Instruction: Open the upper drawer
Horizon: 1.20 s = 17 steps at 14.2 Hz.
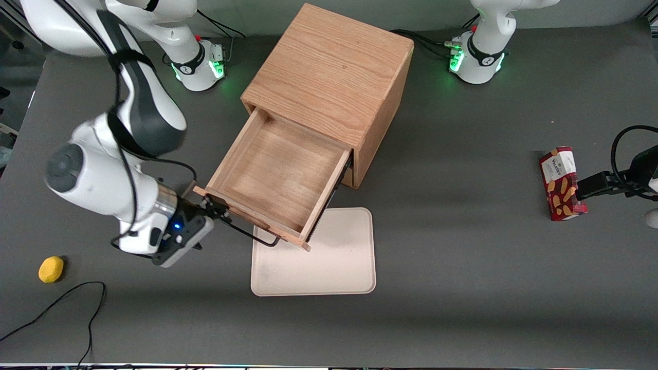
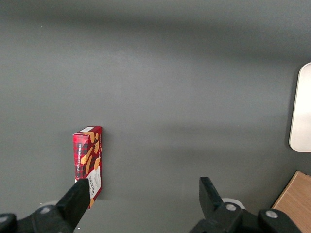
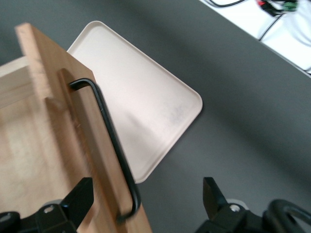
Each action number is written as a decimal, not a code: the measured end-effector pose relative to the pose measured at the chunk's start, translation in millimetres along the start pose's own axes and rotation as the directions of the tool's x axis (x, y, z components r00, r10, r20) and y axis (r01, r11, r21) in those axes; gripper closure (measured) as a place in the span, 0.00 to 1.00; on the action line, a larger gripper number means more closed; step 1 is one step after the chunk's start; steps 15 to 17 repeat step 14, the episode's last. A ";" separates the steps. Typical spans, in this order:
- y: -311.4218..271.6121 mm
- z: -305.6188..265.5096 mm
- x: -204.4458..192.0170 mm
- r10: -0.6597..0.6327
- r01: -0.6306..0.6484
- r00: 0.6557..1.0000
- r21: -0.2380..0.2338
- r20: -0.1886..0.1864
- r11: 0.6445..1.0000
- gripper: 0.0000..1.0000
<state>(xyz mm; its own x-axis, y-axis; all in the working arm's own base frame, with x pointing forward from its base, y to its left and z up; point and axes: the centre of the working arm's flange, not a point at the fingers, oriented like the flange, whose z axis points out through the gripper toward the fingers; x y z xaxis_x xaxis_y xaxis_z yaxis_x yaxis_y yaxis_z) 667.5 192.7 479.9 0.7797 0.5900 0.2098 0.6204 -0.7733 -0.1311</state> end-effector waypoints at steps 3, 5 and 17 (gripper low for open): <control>5.1 -72.9 -27.6 0.042 -0.042 0.999 -0.025 0.032 0.999 0.00; 22.1 -128.5 -65.0 0.179 -0.176 0.982 -0.058 0.061 0.983 0.00; 77.6 -171.3 -152.4 0.642 -0.607 0.759 -0.237 0.109 0.758 0.00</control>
